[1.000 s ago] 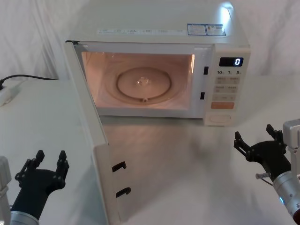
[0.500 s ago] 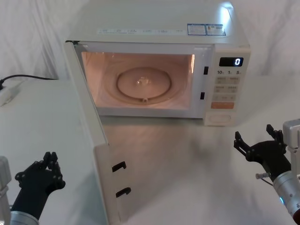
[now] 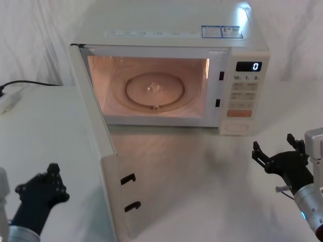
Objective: Press the button to open the microwave door with one hand; close the microwave door with the other hand.
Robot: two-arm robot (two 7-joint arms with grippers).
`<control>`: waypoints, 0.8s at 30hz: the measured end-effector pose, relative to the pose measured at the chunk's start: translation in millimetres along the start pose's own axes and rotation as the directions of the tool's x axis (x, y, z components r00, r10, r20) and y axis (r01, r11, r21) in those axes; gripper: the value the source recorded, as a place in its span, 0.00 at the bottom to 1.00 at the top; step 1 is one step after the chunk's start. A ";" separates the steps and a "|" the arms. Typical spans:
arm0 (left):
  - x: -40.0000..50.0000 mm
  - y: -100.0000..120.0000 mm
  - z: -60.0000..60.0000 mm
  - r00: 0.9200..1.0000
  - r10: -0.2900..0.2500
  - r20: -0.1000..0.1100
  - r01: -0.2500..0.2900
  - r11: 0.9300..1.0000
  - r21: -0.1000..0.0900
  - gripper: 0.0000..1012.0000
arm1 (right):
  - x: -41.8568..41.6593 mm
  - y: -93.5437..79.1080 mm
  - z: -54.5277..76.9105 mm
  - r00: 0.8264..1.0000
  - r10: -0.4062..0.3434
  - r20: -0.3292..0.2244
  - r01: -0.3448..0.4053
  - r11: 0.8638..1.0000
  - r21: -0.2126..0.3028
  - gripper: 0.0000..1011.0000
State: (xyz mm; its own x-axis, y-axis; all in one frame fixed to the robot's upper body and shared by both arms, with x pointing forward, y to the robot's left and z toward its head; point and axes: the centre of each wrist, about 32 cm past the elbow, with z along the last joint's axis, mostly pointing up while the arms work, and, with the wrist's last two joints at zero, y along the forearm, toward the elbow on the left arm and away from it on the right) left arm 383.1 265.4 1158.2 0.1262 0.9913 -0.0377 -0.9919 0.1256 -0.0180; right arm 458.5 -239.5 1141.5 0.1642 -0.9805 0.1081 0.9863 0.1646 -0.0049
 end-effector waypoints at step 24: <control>22.1 9.2 47.3 0.981 -0.096 -0.168 0.093 0.995 -0.026 0.00 | 0.0 0.0 0.0 1.000 0.000 0.000 0.000 1.000 0.000 0.99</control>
State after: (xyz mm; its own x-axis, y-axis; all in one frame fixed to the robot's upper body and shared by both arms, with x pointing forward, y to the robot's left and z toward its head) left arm 376.1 290.3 1204.5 0.2209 0.9538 -0.2034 -0.9753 0.2157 -0.0479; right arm 458.5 -239.5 1141.5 0.1641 -0.9805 0.1081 0.9864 0.1646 -0.0049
